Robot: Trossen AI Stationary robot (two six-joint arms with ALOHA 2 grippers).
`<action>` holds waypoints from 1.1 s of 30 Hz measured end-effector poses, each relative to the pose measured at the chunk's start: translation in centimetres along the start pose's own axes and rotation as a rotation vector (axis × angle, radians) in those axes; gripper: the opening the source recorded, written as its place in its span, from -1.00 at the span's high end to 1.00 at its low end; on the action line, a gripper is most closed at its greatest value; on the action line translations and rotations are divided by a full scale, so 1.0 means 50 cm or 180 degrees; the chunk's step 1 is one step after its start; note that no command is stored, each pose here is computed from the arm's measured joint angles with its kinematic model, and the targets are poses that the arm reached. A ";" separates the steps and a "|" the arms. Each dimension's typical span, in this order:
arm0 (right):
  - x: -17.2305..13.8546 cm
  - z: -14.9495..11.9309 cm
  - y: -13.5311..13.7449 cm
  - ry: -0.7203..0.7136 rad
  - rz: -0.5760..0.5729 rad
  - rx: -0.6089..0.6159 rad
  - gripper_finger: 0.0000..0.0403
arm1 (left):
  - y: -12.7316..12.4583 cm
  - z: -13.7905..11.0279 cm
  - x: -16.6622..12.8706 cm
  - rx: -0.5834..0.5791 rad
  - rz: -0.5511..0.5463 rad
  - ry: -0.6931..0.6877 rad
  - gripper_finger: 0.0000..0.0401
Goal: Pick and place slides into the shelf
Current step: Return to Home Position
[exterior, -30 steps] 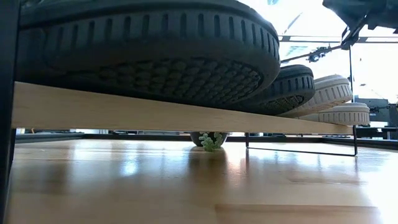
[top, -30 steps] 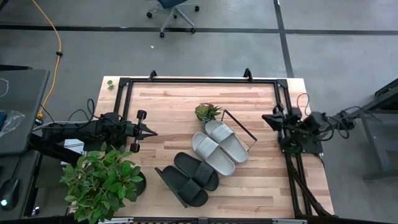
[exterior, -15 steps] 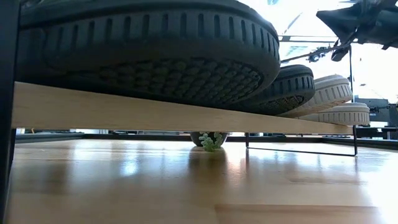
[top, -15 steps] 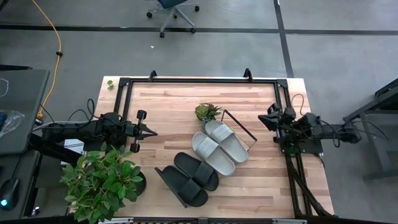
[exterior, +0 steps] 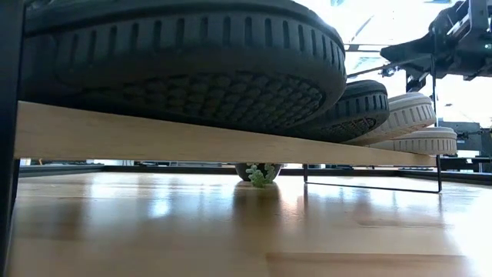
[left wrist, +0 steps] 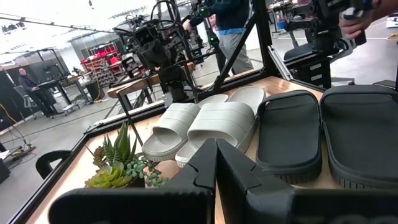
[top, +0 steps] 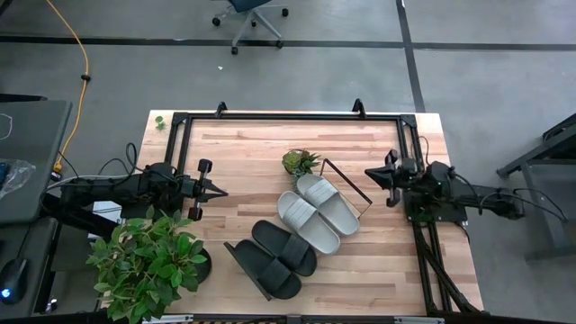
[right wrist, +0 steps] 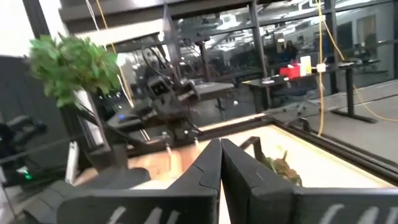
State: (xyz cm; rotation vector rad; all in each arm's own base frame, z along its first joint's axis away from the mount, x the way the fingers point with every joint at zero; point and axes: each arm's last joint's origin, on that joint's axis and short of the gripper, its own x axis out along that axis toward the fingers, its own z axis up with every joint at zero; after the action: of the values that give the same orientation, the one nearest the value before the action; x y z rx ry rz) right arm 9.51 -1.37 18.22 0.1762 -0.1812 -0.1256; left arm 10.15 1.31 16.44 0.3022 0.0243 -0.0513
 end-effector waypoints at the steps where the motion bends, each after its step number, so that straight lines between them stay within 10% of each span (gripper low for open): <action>1: 0.000 -0.002 -0.001 0.0025 -0.0017 -0.0026 1.00 | 0.000 0.000 0.000 -0.0001 0.0002 0.0001 1.00; 33: -0.002 -0.028 -0.011 0.0460 -0.0182 -0.0282 1.00 | 0.000 0.000 0.000 0.0000 0.0001 0.0000 1.00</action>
State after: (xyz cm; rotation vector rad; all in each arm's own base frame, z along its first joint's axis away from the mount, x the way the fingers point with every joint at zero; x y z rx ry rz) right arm 9.61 -1.68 16.75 0.1019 -0.0265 -0.1768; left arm 10.15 1.31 16.44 0.3024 0.0244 -0.0509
